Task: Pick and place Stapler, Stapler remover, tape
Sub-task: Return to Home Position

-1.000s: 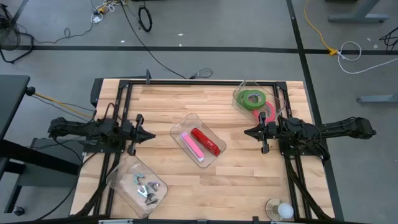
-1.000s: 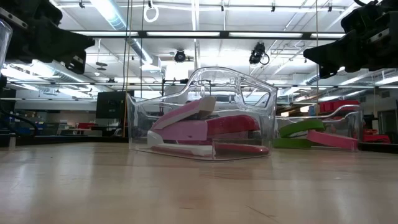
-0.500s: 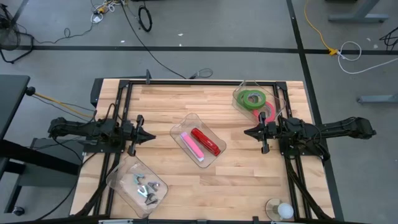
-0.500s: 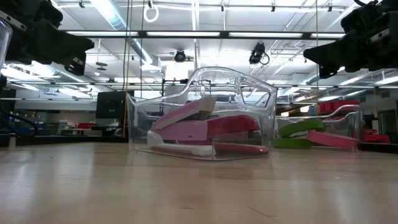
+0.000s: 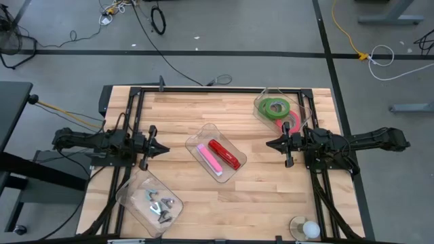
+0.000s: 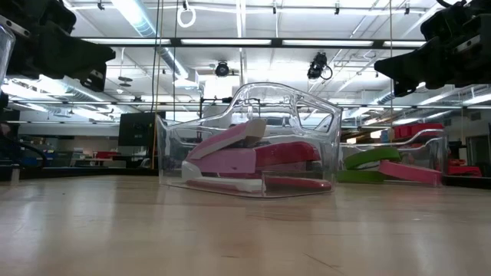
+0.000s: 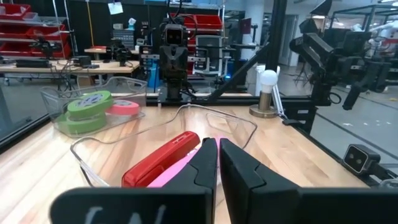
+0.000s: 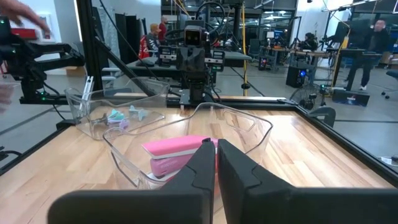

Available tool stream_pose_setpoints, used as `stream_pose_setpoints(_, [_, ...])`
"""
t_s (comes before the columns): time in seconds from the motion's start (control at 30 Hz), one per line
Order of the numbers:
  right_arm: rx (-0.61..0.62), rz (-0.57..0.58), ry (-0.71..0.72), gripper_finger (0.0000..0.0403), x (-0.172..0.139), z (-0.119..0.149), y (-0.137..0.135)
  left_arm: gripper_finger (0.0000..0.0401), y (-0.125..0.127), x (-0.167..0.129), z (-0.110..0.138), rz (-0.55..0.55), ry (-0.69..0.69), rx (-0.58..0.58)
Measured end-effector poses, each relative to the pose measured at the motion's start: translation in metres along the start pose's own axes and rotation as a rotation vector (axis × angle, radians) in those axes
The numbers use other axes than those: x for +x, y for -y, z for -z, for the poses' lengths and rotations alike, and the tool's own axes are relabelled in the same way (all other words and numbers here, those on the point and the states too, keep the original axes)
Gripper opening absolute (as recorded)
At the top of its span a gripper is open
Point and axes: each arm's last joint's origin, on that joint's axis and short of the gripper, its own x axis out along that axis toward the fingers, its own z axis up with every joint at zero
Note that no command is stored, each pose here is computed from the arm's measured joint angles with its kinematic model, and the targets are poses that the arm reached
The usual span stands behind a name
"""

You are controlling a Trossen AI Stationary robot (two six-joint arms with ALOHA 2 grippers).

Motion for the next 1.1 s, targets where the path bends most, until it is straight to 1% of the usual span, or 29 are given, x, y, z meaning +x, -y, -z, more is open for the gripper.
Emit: stream_pose_setpoints(1.1, [0.000,0.000,0.000,0.0022,0.0000,0.0000,0.0000,0.0025,0.0002,0.0000,-0.0016,0.005,0.016,-0.003])
